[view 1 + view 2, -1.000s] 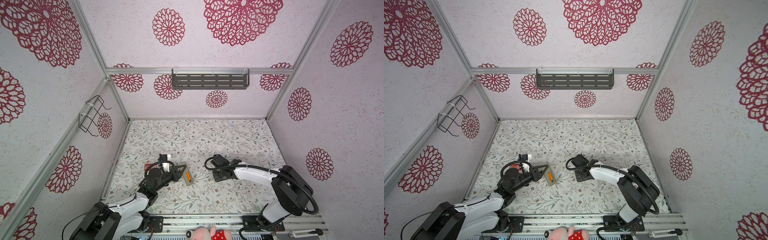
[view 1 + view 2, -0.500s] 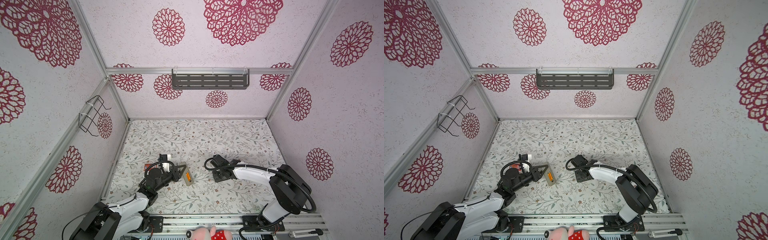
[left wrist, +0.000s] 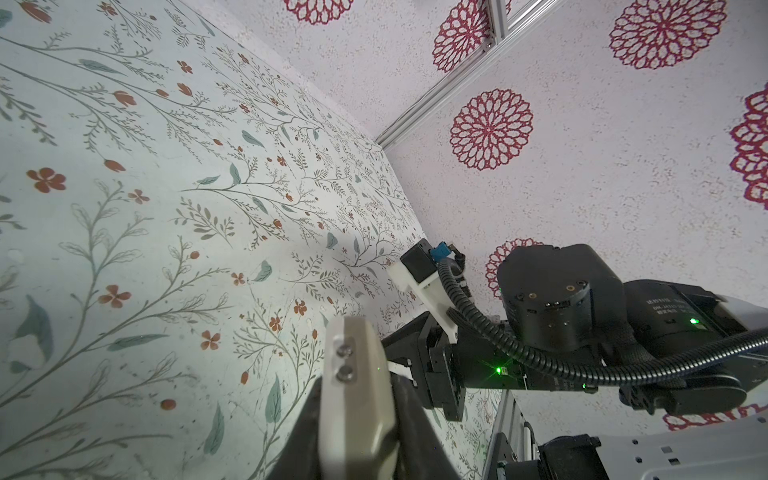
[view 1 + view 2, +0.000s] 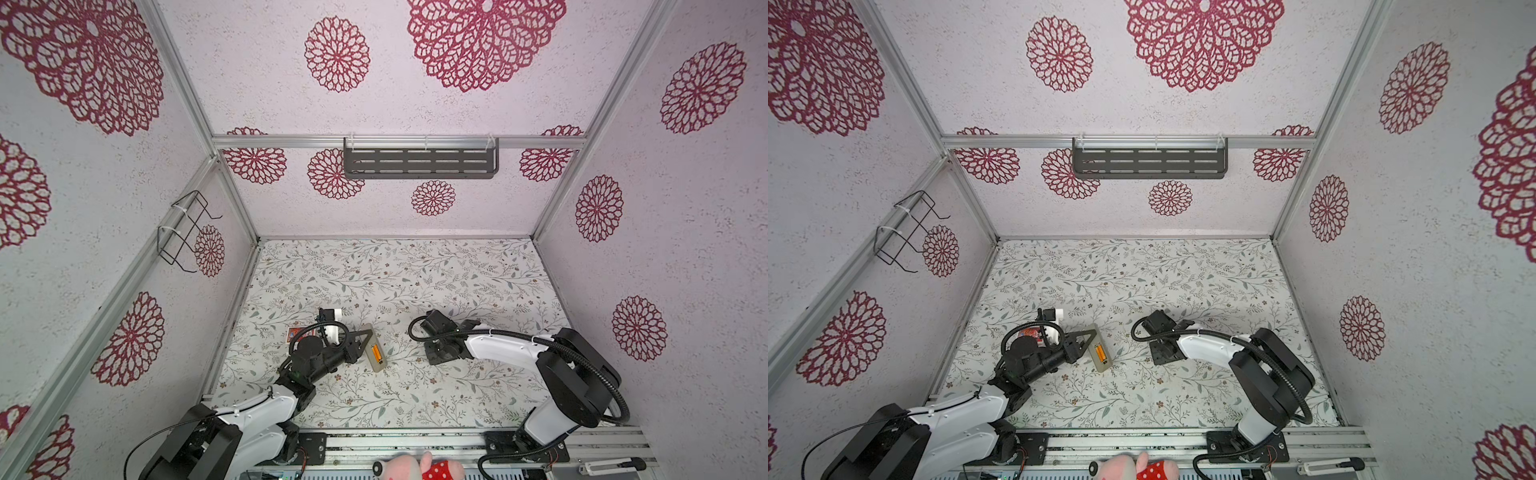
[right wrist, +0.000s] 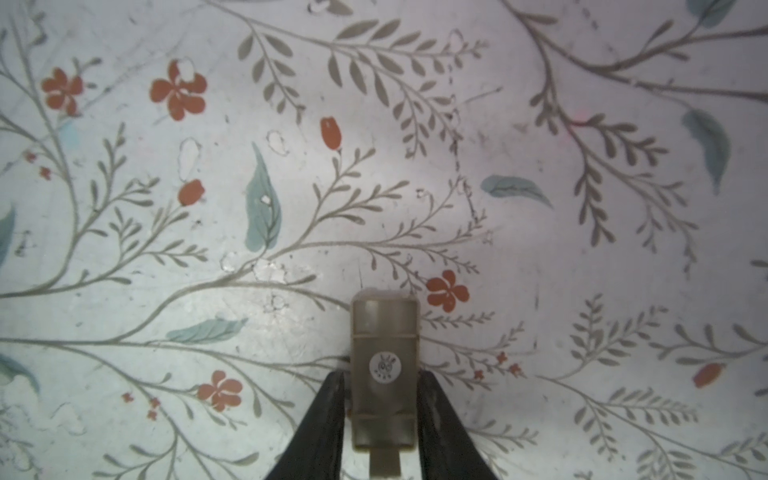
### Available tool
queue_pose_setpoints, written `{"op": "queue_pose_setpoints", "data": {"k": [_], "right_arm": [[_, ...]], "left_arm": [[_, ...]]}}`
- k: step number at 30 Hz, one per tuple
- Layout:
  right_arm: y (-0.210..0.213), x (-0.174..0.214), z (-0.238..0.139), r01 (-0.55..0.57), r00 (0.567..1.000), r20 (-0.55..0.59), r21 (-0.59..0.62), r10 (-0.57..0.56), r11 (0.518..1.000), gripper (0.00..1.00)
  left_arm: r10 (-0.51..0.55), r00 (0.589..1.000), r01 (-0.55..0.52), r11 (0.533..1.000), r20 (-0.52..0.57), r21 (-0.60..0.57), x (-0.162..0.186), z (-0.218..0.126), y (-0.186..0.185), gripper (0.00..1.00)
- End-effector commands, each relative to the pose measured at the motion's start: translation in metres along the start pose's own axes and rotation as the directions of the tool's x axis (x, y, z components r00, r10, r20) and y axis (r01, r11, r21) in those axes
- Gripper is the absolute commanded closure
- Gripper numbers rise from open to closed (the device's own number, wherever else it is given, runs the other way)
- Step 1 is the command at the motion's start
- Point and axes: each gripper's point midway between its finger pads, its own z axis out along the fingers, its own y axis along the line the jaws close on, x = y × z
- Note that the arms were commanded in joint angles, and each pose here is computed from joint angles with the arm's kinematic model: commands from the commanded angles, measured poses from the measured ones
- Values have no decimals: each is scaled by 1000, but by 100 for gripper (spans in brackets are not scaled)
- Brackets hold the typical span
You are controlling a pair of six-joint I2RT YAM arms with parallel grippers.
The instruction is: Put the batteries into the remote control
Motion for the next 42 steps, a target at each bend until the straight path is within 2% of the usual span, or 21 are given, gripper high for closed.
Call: {"op": "queue_pose_setpoints", "data": {"k": [1, 13, 28, 42], "right_arm": [[-6, 12, 4, 5, 999, -37, 9, -4, 1000, 68], [-12, 22, 9, 36, 996, -80, 40, -33, 999, 69], [5, -6, -13, 81, 997, 16, 39, -82, 996, 67], [-1, 6, 1, 65, 998, -24, 41, -64, 997, 68]], "left_arm": [[23, 999, -24, 999, 29, 31, -10, 1, -8, 100], [22, 999, -23, 999, 29, 29, -9, 1, -7, 100], [21, 999, -22, 999, 30, 29, -9, 2, -7, 100], [21, 999, -22, 999, 32, 34, -10, 1, -8, 100]]}}
